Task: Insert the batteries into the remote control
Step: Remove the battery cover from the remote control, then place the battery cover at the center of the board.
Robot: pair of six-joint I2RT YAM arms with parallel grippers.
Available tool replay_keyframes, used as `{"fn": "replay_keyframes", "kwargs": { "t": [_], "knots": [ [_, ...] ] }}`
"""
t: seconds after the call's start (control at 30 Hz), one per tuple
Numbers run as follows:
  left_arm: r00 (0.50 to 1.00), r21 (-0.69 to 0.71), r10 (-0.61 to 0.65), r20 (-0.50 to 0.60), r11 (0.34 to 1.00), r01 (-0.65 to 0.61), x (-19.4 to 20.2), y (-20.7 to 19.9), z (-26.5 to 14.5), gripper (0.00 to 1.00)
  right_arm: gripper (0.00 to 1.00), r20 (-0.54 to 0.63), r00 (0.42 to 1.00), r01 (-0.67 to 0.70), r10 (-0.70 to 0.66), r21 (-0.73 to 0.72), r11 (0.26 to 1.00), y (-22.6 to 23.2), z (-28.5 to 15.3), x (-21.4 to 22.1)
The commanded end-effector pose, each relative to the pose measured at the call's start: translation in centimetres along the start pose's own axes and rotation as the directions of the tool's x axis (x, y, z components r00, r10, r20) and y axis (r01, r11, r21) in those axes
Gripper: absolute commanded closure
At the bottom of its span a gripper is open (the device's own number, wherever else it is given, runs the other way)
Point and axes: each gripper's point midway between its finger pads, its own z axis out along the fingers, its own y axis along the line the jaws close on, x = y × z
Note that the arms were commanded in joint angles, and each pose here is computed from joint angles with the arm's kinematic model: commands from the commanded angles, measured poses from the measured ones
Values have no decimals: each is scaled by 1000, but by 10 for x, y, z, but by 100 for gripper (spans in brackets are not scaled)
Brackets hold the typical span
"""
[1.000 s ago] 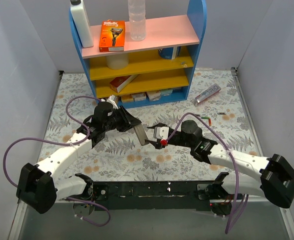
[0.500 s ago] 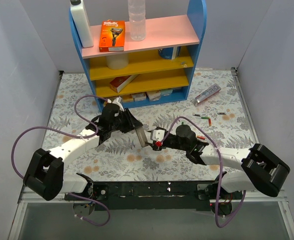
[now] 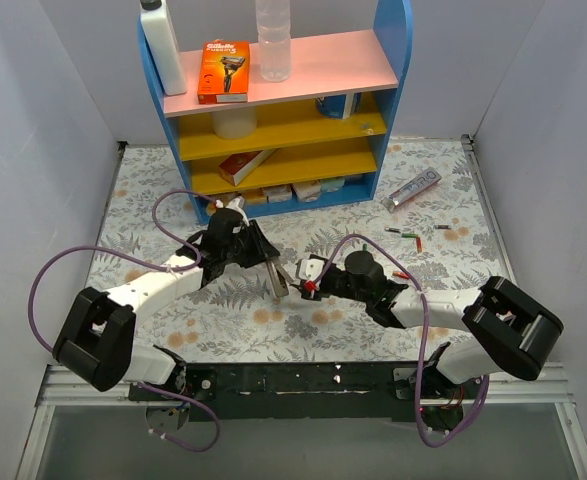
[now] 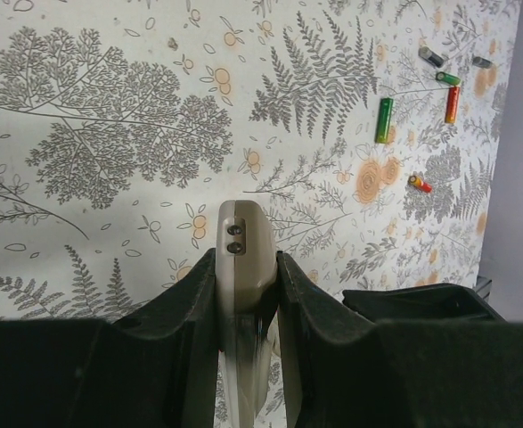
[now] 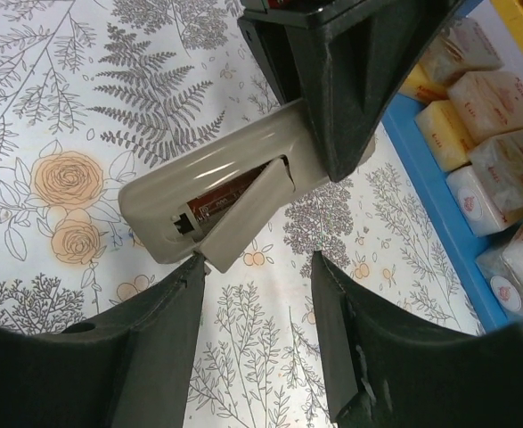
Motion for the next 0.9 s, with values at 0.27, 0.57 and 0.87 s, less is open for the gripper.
{"fn": "replay_keyframes", "kwargs": {
  "t": [0.27,0.57,0.87],
  "knots": [
    [992,-169,-128,-6,978,125,8,36,15,100,43,-3,1000,9,-8,115,993,-21,-4,5],
    [985,-208,-171,-7,964,166,5,43,31,100,43,-43,995,-81,86,123,989,-7,-14,27],
    [986,-206,-169,13,964,168,0,42,29,100,42,-100,987,-115,127,119,986,5,-23,47]
  ]
}}
